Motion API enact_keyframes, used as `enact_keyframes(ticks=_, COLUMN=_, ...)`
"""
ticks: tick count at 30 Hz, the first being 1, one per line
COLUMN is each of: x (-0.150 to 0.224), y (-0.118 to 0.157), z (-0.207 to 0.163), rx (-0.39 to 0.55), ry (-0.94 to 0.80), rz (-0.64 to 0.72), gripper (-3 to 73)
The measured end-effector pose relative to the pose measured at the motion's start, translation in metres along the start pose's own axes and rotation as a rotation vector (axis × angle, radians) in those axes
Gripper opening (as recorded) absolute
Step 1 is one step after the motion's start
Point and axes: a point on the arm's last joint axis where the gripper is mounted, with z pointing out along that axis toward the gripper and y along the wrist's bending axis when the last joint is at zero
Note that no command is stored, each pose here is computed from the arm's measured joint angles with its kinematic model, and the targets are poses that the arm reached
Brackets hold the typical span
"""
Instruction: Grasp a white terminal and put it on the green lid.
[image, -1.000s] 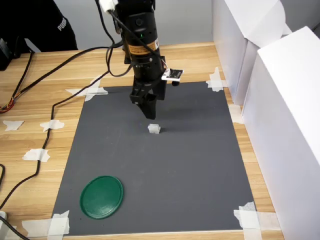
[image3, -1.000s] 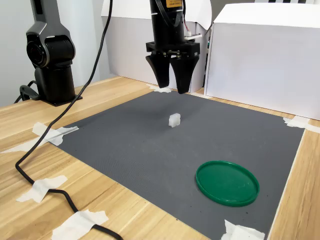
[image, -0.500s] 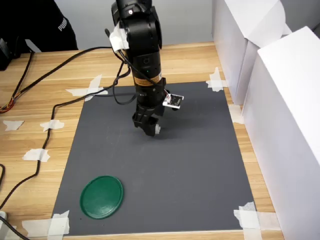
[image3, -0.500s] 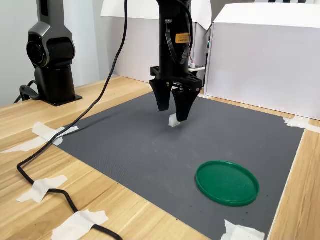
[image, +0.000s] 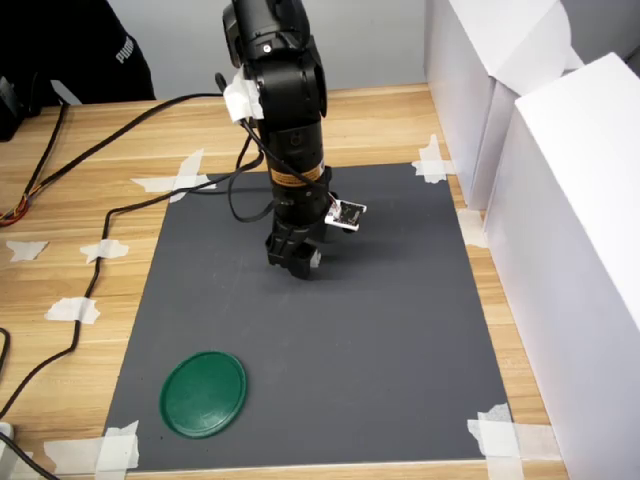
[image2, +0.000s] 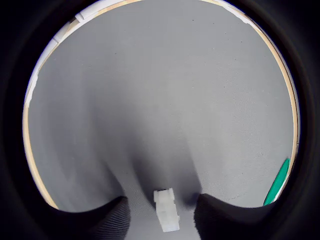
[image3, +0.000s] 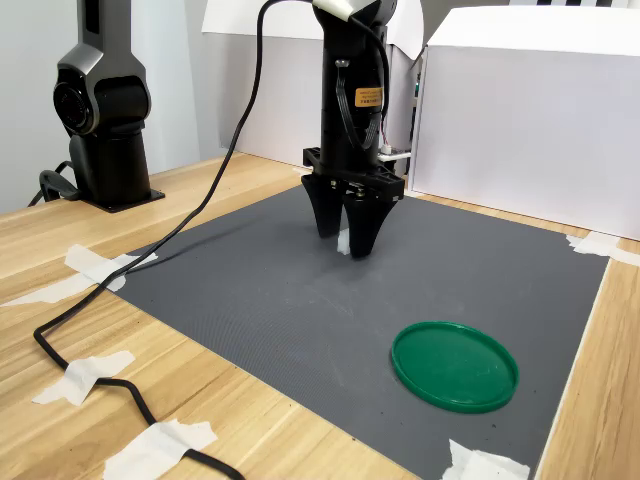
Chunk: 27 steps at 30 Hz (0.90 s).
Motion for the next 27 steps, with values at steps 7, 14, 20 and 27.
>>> enact_keyframes(ticks=7, x=-0.001, y=-0.001, z=0.0, rx=0.014, ry=-0.009, rz=0.039, gripper=9.1)
enact_keyframes(ticks=14, x=-0.001, y=-0.001, z=0.0, rx=0.012, ry=-0.008, rz=0.089, gripper=8.3)
enact_keyframes(ticks=20, x=0.002, y=-0.017, z=-0.018, rx=-0.01, ry=0.023, rz=0.217, gripper=8.3)
enact_keyframes(ticks=27, x=0.008, y=-0.054, z=-0.066, rx=0.007, ry=0.024, rz=0.359, gripper=8.3)
